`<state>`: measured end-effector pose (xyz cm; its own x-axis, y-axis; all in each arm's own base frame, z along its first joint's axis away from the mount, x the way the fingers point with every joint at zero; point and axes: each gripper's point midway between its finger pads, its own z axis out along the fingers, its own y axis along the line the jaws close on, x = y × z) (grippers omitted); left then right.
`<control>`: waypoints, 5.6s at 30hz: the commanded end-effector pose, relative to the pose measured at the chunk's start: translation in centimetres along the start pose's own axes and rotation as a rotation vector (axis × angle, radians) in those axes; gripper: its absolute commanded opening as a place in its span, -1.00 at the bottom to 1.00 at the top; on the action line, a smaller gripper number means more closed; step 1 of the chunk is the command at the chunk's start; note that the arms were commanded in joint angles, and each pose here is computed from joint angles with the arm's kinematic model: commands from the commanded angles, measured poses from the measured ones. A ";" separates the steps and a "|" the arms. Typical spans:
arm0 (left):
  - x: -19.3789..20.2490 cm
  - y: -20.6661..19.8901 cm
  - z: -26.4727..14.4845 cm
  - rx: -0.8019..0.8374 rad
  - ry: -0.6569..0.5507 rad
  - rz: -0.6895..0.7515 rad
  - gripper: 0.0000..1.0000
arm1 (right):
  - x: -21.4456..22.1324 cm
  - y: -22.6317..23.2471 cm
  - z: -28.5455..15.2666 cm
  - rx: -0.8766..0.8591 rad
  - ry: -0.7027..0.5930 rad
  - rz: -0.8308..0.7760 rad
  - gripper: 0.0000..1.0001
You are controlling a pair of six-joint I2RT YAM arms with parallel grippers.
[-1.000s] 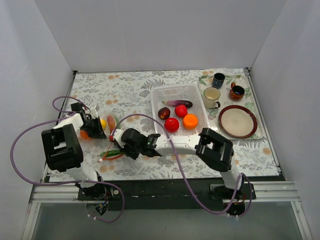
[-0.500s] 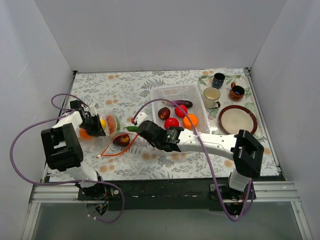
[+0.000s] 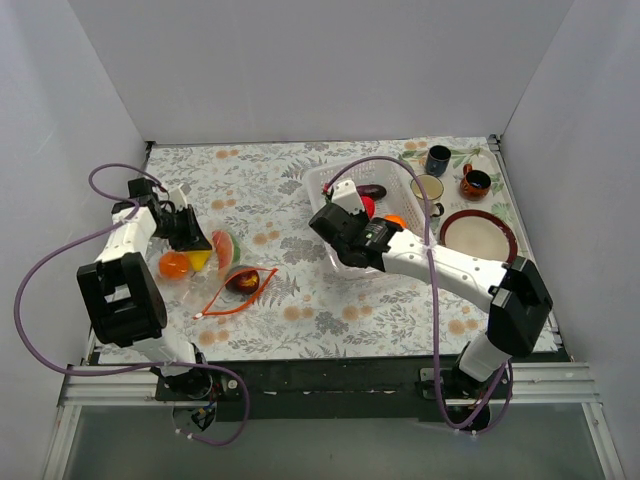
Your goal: Open the zip-top bag and remove the fake food
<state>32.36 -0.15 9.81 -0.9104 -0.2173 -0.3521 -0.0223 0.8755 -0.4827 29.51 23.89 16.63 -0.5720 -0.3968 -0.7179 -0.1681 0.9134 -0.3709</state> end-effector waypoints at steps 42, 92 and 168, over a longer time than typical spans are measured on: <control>1.1 11.8 2.2 -0.194 -0.051 -0.046 -1.00 | -3.8 17.9 -8.0 -0.630 -0.230 -0.226 0.97; -0.8 1.2 -4.8 0.080 -0.012 -0.001 -1.00 | 0.7 29.0 -4.3 -0.760 -0.281 -0.333 0.67; 1.5 2.3 -2.6 0.039 0.017 0.142 -1.00 | 4.1 26.9 -8.0 -0.961 -0.249 -0.255 0.35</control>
<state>29.15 0.93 10.94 -0.9368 -0.1023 -0.3346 0.1172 0.8093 -0.5756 17.09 45.50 4.76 -0.2700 -0.5996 -0.7534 -0.8743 0.4805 -0.0691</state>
